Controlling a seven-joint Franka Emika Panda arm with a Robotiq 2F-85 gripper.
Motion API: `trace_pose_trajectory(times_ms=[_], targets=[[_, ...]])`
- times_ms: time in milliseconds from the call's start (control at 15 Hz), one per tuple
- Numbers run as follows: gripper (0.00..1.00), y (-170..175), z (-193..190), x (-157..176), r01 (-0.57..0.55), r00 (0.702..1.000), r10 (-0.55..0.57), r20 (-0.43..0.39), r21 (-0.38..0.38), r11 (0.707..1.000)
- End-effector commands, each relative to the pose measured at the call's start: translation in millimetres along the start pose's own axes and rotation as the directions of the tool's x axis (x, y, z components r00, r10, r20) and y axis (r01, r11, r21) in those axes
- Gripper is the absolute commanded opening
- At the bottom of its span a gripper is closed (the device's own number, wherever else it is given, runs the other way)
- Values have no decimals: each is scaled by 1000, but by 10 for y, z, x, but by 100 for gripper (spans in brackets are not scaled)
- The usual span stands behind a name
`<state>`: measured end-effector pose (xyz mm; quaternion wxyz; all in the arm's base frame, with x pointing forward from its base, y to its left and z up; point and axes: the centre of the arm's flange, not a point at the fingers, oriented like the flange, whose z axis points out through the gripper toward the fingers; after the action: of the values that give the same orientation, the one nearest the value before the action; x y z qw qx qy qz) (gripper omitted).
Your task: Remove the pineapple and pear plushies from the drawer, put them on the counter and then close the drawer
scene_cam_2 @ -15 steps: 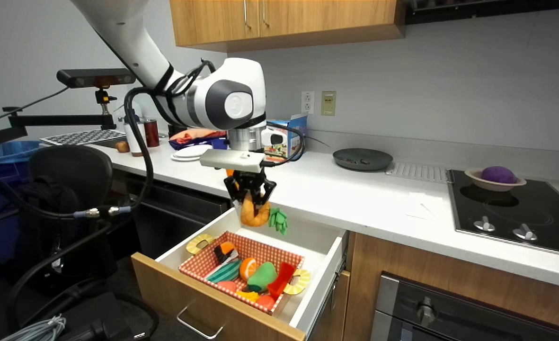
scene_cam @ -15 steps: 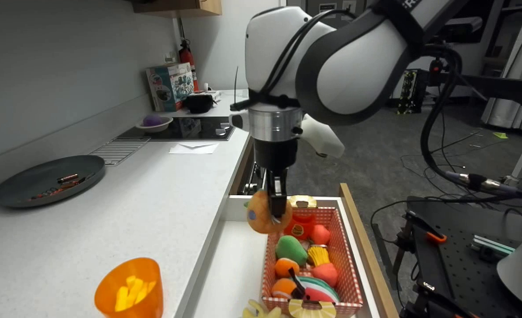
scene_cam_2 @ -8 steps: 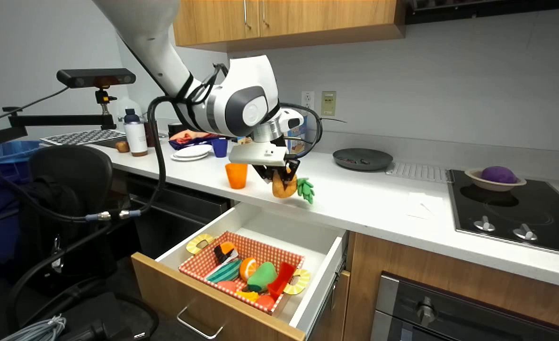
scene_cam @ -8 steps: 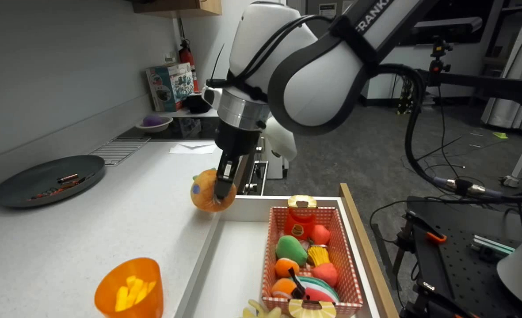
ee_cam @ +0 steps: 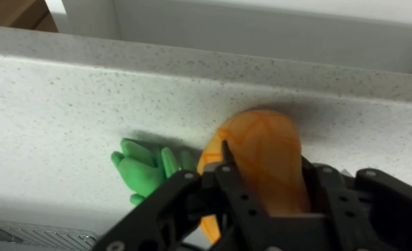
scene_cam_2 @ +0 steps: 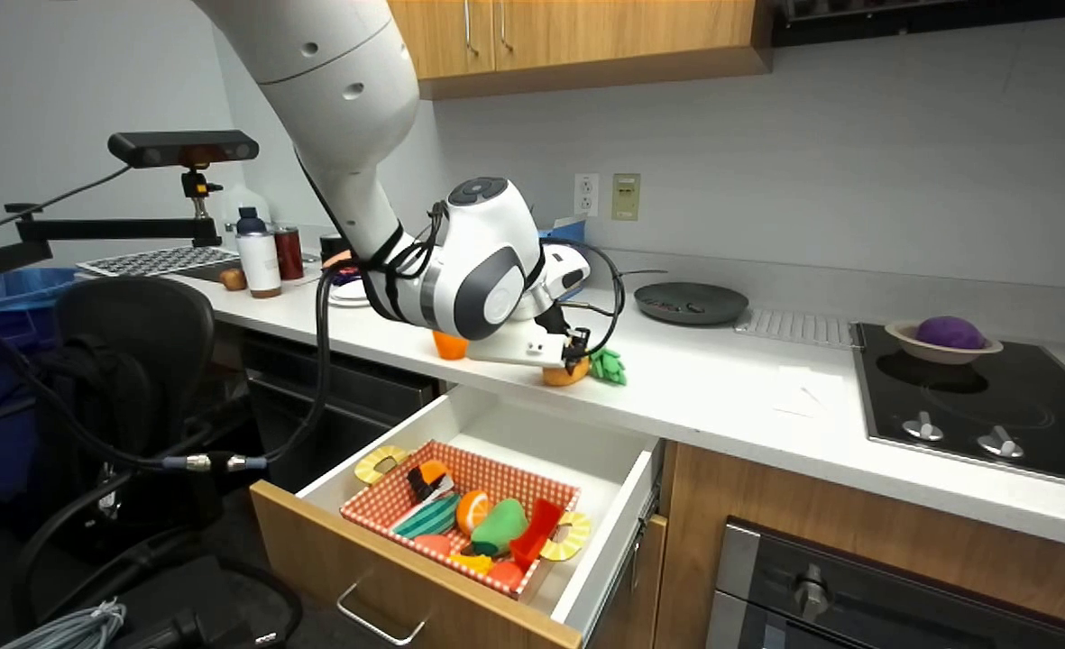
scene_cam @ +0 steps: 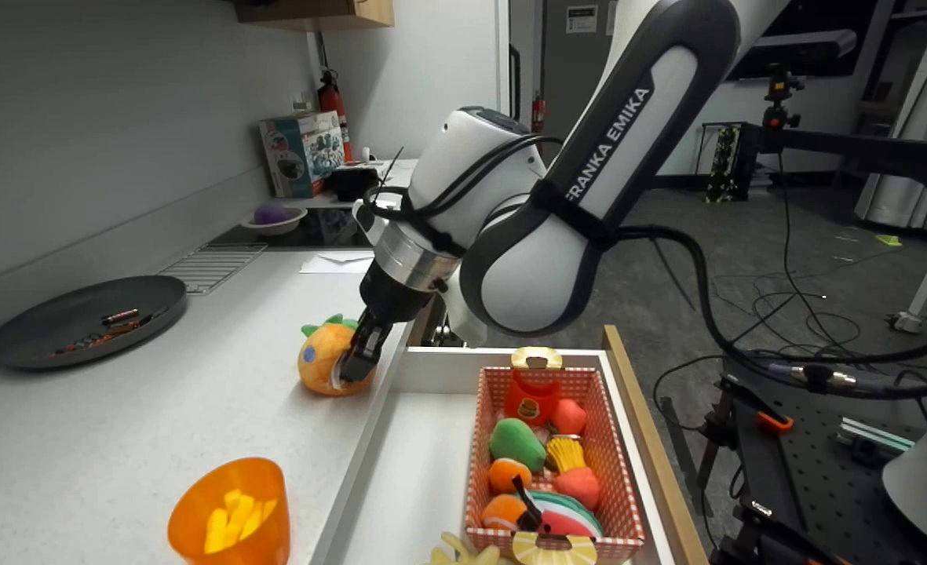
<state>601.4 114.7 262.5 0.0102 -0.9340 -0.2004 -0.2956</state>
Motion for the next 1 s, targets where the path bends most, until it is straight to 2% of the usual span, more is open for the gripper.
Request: trace_pose_trajectory(times_ms=[0,267,333,667,800,933], targets=[[68,35,102,97,23,1000,-23,-20,1,1000],[98,18,-10,187,31,999,-31,-21,1,1000],[100,4,-63,227,32,999,-32,-43,4,999],[100,-216,-473,490,74,986,-76,-152,-13,997],[100,-264,-687,547,73,987,-77,-141,-35,997],[100,-268,-937,567,78,993,-84,-87,-67,995]])
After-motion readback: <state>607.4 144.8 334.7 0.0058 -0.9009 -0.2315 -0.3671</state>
